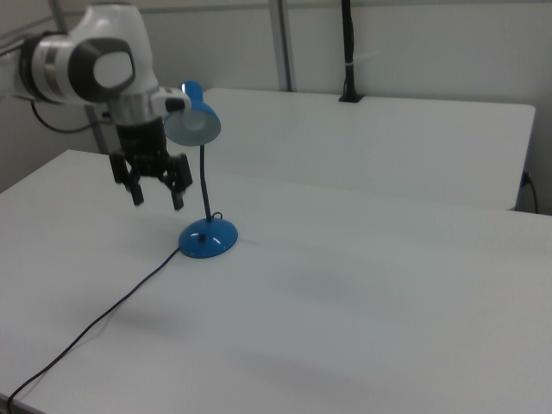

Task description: Turn off the lamp

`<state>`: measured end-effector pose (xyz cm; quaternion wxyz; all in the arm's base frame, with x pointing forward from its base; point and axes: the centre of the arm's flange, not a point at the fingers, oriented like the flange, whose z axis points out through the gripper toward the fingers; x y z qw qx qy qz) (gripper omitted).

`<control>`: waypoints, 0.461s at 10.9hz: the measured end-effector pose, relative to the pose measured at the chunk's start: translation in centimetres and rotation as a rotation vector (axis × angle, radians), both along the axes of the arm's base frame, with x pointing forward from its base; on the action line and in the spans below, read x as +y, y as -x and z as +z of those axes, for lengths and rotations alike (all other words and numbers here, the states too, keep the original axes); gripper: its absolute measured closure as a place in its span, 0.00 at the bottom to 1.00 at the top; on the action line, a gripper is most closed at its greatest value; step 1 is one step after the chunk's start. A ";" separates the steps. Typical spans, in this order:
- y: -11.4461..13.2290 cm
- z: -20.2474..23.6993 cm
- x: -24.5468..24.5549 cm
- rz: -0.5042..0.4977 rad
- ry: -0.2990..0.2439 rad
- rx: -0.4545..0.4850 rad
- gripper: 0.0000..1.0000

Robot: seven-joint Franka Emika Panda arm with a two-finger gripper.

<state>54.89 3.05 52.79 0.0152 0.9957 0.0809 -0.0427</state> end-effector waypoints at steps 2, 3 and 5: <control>-0.5 4.2 -1.2 -0.038 -0.003 -0.085 0.00; -0.7 5.7 -2.0 -0.057 -0.004 -0.115 0.00; -1.1 7.4 -3.5 -0.086 -0.004 -0.153 0.00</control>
